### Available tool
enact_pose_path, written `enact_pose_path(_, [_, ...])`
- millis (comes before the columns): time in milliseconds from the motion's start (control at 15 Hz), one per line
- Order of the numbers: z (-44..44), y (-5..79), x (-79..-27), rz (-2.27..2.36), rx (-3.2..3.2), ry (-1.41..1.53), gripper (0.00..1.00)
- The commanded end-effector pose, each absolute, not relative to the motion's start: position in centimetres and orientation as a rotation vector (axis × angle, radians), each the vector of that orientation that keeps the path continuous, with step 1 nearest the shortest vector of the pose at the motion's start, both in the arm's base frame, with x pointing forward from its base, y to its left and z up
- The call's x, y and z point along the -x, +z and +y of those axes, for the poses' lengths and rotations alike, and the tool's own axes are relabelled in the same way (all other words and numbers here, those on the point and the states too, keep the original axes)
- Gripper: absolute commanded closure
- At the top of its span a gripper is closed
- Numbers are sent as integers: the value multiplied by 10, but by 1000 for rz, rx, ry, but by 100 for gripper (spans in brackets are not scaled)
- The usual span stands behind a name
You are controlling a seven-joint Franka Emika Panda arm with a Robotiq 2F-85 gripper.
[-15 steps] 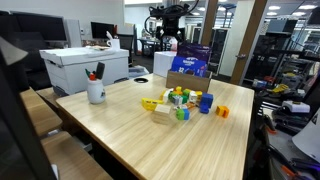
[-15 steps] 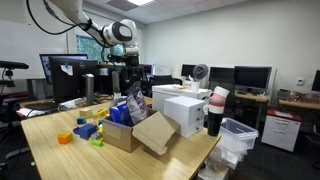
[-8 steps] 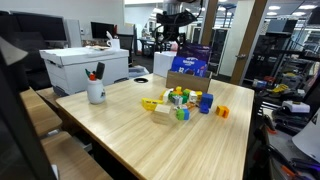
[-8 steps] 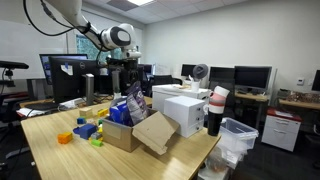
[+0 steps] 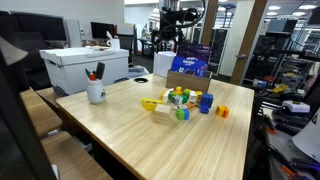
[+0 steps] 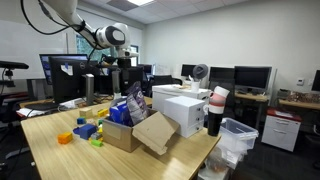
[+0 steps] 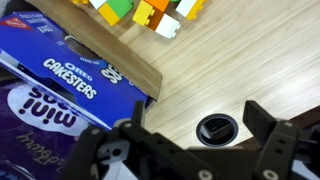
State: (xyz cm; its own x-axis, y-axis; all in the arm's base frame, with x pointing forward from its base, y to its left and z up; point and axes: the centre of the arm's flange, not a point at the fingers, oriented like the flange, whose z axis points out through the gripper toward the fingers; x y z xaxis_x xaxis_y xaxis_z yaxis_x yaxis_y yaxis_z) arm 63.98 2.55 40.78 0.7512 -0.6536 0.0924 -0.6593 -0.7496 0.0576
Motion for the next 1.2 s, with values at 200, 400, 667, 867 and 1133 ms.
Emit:
enact_pose_path(200, [38,425,-627,-566,-2977,-6,0])
enact_pose_path(400, [47,429,-625,-365,-2990,-63,0])
enact_pose_path(667, [60,436,-624,-110,-2987,-132,0])
enact_pose_path(867, [68,441,-623,37,-2998,-157,0])
enact_pose_path(1133, [72,435,-627,-42,-3009,-130,0])
